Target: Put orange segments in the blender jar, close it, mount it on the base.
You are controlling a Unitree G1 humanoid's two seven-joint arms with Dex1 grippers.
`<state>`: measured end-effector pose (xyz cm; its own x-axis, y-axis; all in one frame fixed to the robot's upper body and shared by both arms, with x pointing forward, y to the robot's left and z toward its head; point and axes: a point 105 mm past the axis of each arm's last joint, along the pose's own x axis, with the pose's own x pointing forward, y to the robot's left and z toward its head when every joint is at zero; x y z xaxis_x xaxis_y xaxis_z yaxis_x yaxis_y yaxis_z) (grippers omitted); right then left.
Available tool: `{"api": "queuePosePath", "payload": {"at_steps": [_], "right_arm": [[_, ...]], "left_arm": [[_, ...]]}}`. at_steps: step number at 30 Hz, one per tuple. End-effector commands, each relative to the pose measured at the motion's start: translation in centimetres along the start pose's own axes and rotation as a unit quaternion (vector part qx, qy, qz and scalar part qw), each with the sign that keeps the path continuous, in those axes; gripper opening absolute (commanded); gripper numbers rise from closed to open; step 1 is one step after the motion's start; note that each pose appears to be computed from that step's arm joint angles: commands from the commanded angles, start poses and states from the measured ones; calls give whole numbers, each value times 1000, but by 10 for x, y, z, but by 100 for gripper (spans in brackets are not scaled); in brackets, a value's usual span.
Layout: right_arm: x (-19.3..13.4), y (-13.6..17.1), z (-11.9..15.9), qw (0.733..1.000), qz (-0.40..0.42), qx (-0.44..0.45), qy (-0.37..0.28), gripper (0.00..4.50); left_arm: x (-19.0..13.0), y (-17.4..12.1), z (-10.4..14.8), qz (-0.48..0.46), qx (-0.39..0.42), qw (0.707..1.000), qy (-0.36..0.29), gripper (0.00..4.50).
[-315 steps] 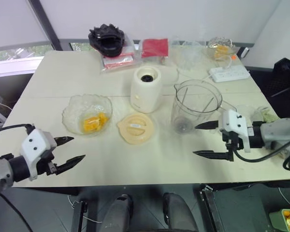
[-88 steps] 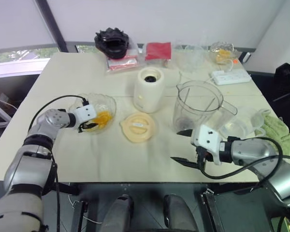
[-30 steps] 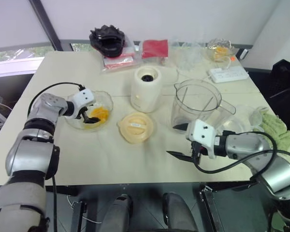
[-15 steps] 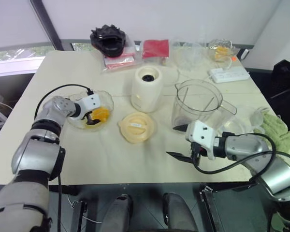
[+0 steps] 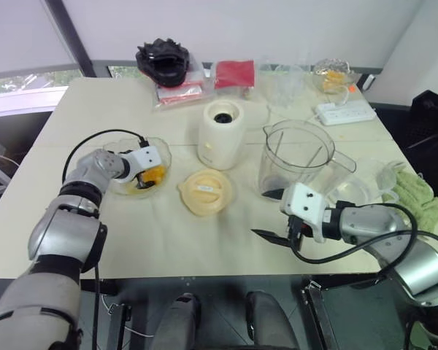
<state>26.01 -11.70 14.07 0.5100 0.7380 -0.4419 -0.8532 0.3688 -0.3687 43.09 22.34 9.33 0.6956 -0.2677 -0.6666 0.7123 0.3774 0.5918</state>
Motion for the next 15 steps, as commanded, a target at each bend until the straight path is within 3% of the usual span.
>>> {"api": "queuePosePath", "payload": {"at_steps": [1, 2, 3, 4, 8, 15], "right_arm": [[-5, -4, 12, 1000, -15, -21, -16, 450], [-5, -5, 12, 1000, -16, -21, -16, 450], [-5, -5, 12, 999, -17, -22, -16, 450], [-5, -5, 12, 999, -17, -22, -16, 450], [-5, -6, 12, 999, -18, -24, -15, 450], [-5, -6, 12, 999, -18, -24, -16, 450]], "left_arm": [[1, -1, -9, 2, -38, 999, 17, 443], [1, -2, -10, 2, -43, 999, 18, 443], [1, -3, -11, 0, -50, 999, 18, 389], [2, -4, -11, -2, -56, 998, 17, 365], [2, -5, -14, -1, -76, 997, 20, 162], [2, -10, -19, -14, -93, 995, 23, 162]]}}
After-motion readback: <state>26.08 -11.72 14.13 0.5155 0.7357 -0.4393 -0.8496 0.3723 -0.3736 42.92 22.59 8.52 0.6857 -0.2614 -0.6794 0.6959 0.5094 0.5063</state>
